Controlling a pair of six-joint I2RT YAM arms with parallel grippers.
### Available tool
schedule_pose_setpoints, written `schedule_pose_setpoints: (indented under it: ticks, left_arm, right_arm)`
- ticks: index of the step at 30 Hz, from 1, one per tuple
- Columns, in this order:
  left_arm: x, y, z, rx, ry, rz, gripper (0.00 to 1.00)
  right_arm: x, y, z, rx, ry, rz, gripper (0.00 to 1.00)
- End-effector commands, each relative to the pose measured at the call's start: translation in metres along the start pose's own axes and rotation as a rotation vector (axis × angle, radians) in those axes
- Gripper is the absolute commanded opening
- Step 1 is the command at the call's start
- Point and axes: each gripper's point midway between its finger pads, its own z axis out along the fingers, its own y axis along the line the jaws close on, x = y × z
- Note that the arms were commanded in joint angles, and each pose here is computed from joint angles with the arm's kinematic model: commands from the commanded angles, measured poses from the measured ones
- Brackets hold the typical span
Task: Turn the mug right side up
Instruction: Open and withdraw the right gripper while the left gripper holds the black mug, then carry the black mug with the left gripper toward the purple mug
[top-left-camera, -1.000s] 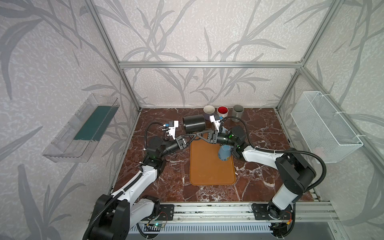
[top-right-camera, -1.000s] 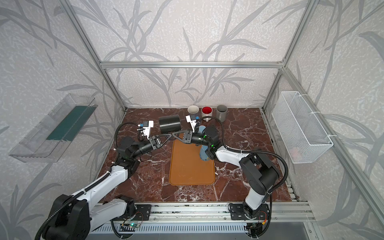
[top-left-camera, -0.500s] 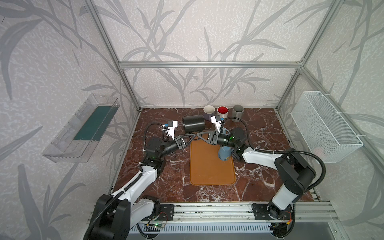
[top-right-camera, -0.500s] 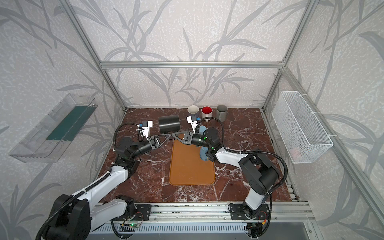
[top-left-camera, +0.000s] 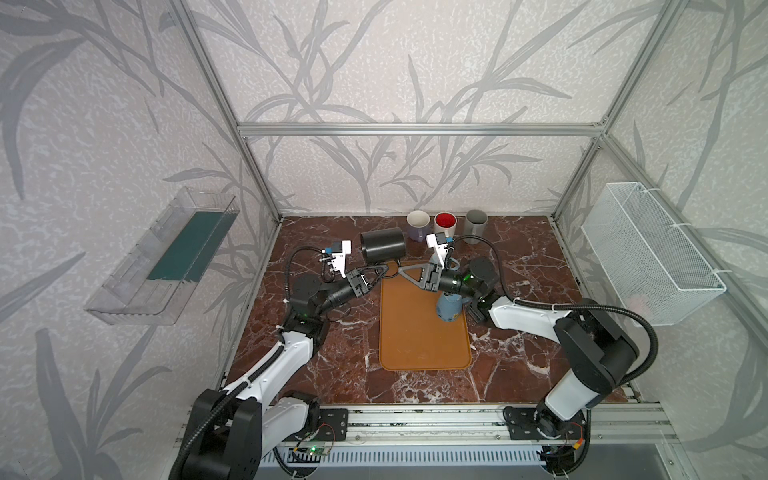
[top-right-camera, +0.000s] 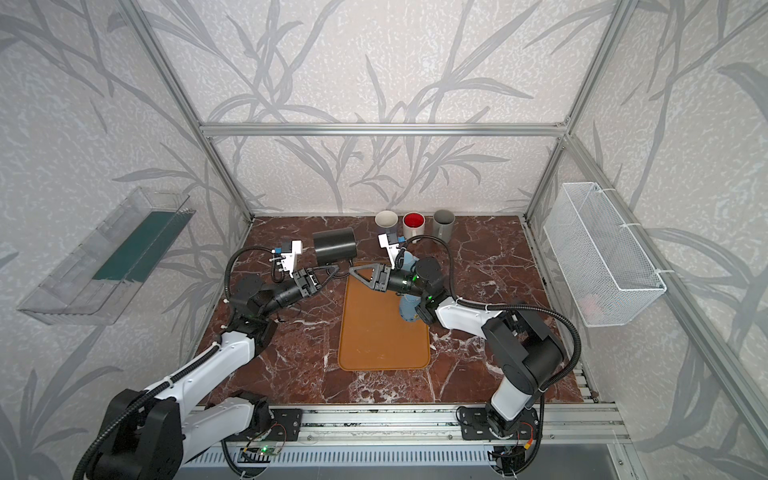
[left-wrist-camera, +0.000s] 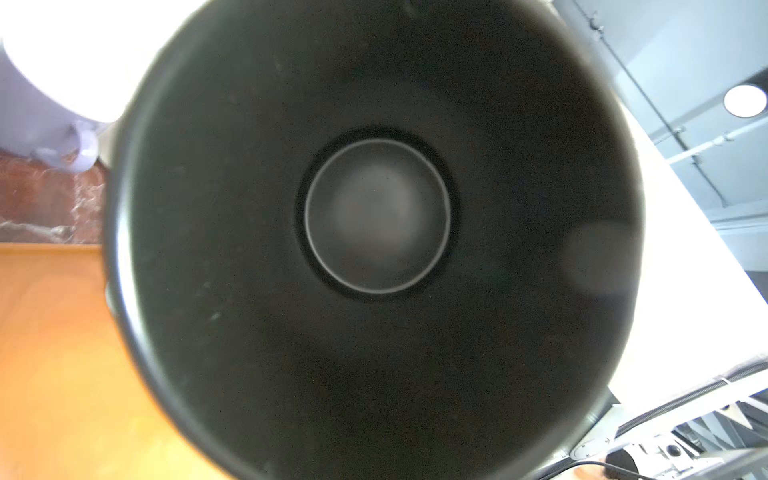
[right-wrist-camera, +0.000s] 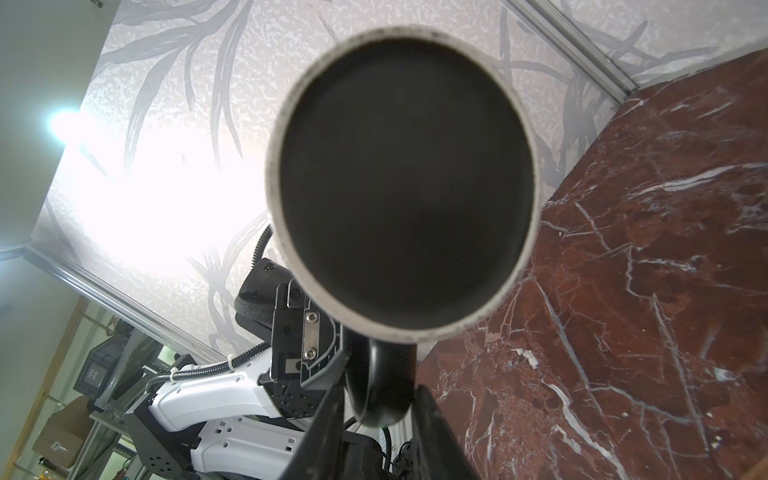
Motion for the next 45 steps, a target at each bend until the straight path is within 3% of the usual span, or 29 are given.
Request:
schedule_pose_setpoints:
  ticks: [1, 5, 13, 21, 35, 45]
  left_arm:
    - [-0.015, -0.026, -0.002, 0.059, -0.042, 0.128, 0.0]
    - [-0.015, -0.026, 0.0, 0.063, -0.031, 0.163, 0.0]
    - [-0.016, 0.029, 0.01, -0.163, 0.022, 0.134, 0.0]
    - [-0.017, 0.064, 0.021, -0.236, 0.059, 0.139, 0.0]
    - [-0.028, 0.143, 0.052, -0.43, 0.169, 0.112, 0.0]
    - [-0.043, 0.179, 0.073, -0.523, 0.237, 0.107, 0.0]
  right_arm:
    - [-0.011, 0.013, -0.014, 0.008, -0.029, -0.077, 0.29]
    - [-0.017, 0.01, -0.029, 0.052, -0.047, -0.092, 0.29]
    - [-0.031, 0.006, -0.069, 0.171, -0.11, -0.125, 0.29]
    - [-0.036, 0.006, -0.102, 0.28, -0.152, -0.153, 0.29]
    - [-0.032, 0.004, -0.13, 0.358, -0.186, -0.158, 0.3]
    - [-0.031, 0.002, -0.146, 0.392, -0.202, -0.157, 0.3]
